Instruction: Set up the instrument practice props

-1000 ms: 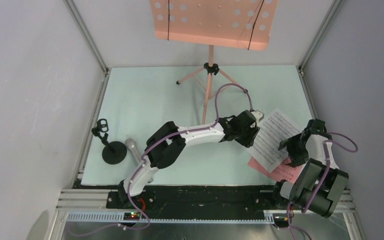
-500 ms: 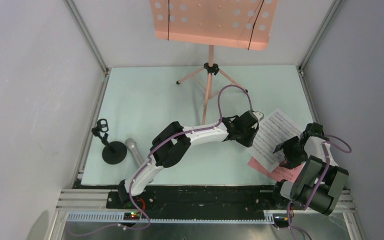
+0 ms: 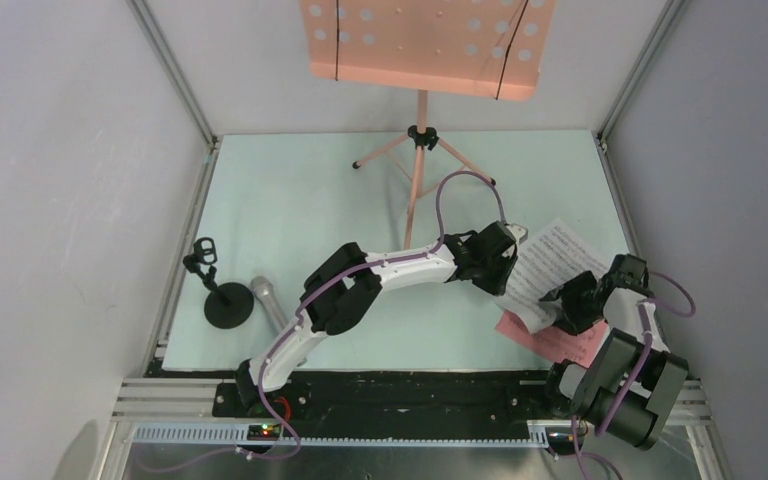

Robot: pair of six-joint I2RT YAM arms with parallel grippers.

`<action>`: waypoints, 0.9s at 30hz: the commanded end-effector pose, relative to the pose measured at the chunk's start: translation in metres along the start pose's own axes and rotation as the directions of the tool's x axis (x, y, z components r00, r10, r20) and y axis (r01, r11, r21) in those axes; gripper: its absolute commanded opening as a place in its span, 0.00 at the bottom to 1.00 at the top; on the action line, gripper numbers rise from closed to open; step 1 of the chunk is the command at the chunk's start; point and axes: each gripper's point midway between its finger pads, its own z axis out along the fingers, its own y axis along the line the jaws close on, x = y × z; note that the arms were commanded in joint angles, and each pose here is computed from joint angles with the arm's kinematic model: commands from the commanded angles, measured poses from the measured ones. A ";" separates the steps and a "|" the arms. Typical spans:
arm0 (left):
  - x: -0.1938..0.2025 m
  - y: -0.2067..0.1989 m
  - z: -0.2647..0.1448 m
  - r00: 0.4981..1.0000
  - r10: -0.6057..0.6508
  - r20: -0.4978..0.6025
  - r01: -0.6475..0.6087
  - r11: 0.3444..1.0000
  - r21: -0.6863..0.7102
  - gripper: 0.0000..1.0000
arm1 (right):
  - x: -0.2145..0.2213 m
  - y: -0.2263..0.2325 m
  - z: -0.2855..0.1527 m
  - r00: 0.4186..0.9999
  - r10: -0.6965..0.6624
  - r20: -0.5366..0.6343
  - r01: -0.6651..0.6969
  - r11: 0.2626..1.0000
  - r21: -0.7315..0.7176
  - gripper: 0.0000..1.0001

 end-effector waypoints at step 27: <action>0.037 0.019 0.010 0.990 -0.024 -0.140 0.025 1.000 0.007 0.26 | -0.089 0.057 -0.011 0.932 -0.194 0.307 0.269 0.937 -0.222 0.59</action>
